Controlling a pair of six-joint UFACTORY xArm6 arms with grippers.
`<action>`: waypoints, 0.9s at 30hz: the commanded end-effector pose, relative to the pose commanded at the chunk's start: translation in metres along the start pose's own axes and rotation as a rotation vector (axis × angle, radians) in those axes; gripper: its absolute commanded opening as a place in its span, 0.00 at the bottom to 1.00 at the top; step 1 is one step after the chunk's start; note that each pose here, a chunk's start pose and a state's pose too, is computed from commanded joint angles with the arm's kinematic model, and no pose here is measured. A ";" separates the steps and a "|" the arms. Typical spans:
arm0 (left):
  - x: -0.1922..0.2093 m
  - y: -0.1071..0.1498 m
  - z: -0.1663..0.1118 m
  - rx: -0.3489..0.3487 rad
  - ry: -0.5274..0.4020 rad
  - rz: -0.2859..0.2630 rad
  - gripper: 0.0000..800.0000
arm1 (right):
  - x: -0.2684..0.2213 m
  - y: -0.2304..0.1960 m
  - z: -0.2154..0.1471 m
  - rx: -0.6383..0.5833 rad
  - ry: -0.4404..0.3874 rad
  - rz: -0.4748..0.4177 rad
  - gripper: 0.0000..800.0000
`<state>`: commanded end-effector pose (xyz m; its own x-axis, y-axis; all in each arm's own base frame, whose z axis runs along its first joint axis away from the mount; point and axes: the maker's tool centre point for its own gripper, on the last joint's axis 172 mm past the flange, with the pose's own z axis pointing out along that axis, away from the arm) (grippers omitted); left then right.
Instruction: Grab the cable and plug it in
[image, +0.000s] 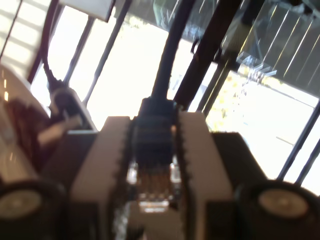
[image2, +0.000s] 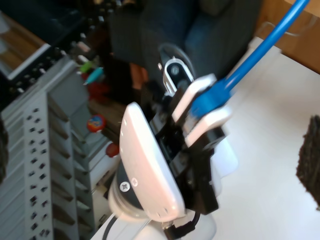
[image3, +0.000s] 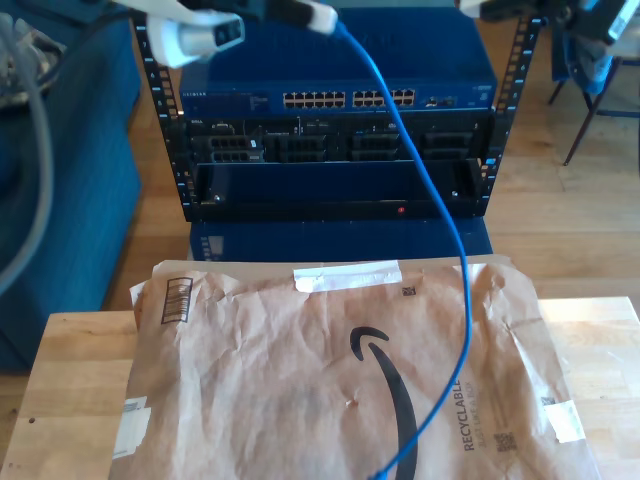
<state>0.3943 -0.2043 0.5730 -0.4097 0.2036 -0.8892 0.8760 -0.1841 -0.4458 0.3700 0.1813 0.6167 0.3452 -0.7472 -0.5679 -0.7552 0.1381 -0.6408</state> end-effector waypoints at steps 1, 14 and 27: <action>-0.001 -0.002 -0.001 0.013 -0.008 0.000 0.02 | 0.000 0.000 -0.001 0.006 0.000 0.000 0.99; -0.009 -0.009 -0.028 0.112 -0.126 -0.068 0.02 | -0.062 0.006 0.006 0.118 -0.128 -0.190 1.00; -0.015 -0.018 -0.034 0.187 -0.215 -0.106 0.03 | -0.066 0.025 0.049 0.190 -0.166 -0.261 1.00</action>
<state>0.3931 -0.1712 0.5976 -0.5583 0.0268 -0.8292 0.7717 -0.3503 -0.5309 0.3561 0.2662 0.6127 0.6099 -0.6599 -0.4389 -0.5180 0.0872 -0.8509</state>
